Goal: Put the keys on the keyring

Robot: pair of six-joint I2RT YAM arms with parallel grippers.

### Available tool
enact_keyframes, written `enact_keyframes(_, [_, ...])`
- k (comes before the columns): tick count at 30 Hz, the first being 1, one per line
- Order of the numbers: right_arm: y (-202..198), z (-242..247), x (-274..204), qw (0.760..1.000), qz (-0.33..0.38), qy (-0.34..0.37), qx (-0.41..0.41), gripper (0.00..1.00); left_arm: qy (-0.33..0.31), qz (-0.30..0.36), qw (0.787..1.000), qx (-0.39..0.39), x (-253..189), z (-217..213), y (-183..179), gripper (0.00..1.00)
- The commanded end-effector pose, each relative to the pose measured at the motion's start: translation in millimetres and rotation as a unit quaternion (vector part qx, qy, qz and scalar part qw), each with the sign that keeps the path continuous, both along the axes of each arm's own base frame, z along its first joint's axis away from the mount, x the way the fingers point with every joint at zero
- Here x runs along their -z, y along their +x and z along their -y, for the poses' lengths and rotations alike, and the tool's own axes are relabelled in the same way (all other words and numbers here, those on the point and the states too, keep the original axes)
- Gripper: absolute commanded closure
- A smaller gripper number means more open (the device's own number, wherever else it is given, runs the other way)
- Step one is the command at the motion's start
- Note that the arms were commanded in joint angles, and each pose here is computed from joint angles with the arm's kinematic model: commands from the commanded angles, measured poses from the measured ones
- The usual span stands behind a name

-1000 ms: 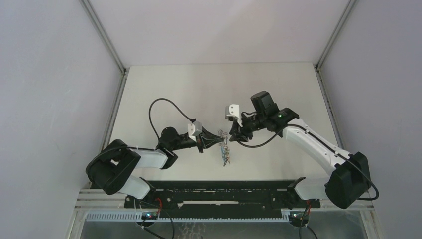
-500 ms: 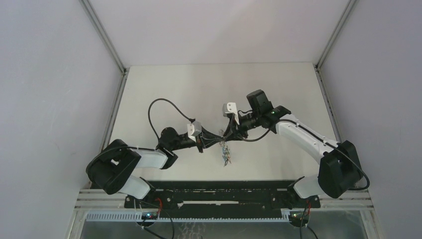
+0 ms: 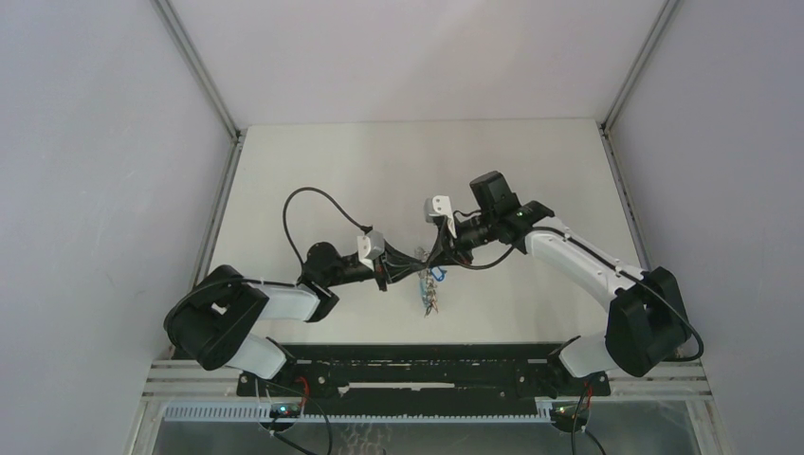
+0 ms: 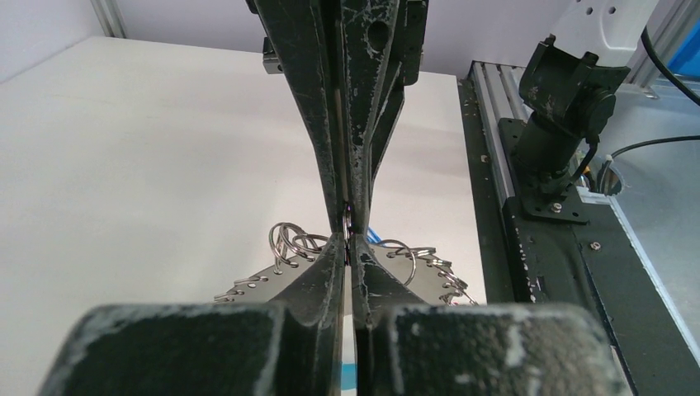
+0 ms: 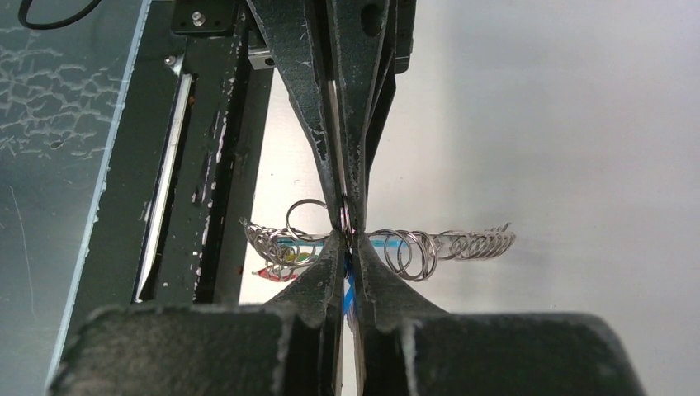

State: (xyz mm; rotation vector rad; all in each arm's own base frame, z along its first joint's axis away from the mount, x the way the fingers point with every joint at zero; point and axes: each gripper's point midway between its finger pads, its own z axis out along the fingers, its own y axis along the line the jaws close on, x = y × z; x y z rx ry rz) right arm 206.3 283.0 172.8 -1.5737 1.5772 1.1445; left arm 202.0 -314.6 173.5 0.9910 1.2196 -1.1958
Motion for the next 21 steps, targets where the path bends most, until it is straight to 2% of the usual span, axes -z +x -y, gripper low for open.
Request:
enact_keyframes(1, [0, -1, -12, 0.999, 0.038, -0.014, -0.005, 1.0, -0.018, 0.024, 0.999, 0.012, -15, 2, -4, 0.91])
enact_keyframes(5, [1, 0, -7, 0.996, 0.049, -0.068, -0.003, 1.0, -0.01, 0.021, 1.0, 0.014, -13, 3, -3, 0.86])
enact_keyframes(11, [0, -1, -3, 0.993, 0.056, -0.108, -0.004, 1.0, 0.009, 0.018, 1.0, 0.019, -8, 4, -3, 0.83])
enact_keyframes(21, [1, -10, -6, 0.986, 0.073, -0.151, -0.019, 1.0, 0.016, 0.014, 0.999, 0.033, -7, 7, -5, 0.83])
